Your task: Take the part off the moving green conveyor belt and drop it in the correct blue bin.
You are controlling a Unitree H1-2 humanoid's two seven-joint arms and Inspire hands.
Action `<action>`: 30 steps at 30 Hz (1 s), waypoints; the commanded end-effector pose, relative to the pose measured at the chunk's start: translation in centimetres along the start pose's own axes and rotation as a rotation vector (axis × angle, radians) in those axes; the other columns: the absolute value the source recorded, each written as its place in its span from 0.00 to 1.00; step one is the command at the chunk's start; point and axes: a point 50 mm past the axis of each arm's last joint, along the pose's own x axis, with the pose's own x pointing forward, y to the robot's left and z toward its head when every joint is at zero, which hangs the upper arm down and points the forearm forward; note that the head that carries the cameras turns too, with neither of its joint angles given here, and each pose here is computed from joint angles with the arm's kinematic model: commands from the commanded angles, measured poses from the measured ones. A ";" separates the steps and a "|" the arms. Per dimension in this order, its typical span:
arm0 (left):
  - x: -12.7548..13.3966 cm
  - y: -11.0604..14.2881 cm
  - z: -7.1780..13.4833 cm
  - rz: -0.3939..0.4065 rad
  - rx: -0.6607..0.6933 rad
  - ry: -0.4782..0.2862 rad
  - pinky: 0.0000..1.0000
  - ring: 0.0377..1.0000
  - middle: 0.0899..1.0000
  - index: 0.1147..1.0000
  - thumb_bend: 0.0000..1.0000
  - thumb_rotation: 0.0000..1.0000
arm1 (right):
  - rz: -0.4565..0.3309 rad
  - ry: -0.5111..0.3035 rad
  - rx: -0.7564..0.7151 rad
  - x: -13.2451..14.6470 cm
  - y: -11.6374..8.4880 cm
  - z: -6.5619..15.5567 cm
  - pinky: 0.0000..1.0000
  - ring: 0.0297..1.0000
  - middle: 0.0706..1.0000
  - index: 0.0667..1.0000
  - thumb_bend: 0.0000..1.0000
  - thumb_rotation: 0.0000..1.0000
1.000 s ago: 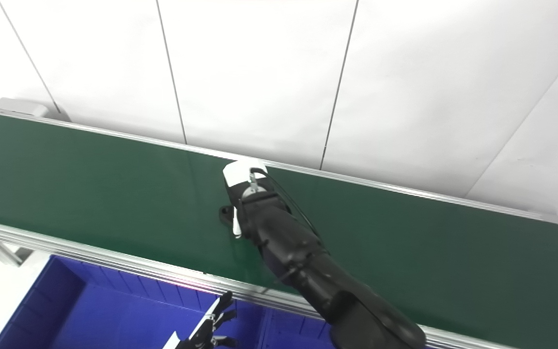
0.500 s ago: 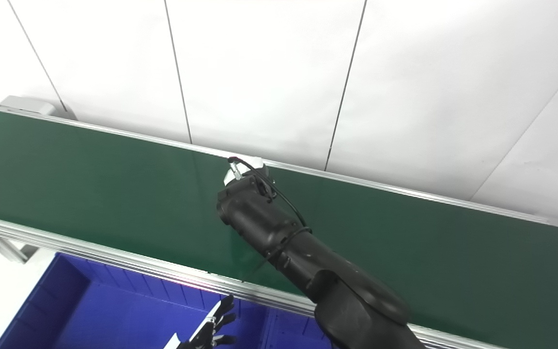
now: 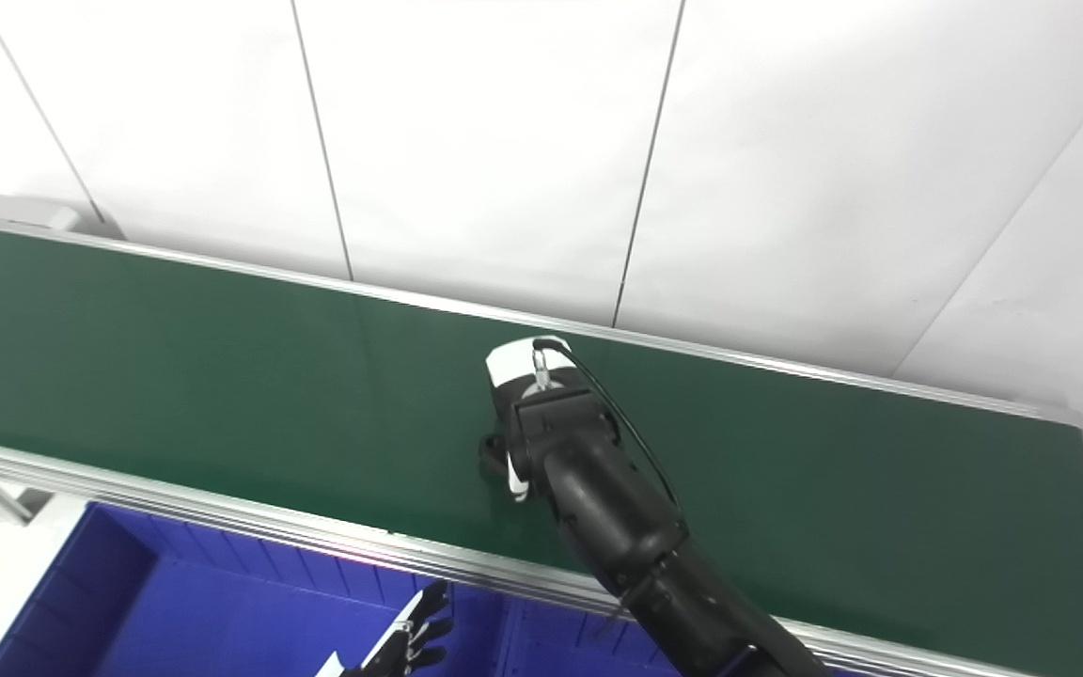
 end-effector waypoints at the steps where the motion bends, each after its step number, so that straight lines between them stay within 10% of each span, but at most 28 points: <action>1: 0.0 0.2 0.5 0.000 -0.003 -0.056 0.90 0.96 1.00 1.00 0.81 0.84 | -0.150 -0.011 0.043 -2.6 -3.7 -0.1 0.10 0.16 0.43 0.75 0.56 0.00; 12: -0.1 1.3 0.4 0.017 0.024 -0.055 0.85 0.91 1.00 1.00 0.82 0.86 | -0.281 -0.018 0.127 -10.1 -4.2 -1.4 0.23 0.33 0.44 0.59 0.56 0.00; 30: -1.5 6.9 3.4 0.053 -0.013 -0.027 1.00 0.96 1.00 1.00 0.93 0.96 | -0.126 0.031 0.294 -21.1 7.5 0.1 0.21 0.31 0.36 0.49 0.52 0.00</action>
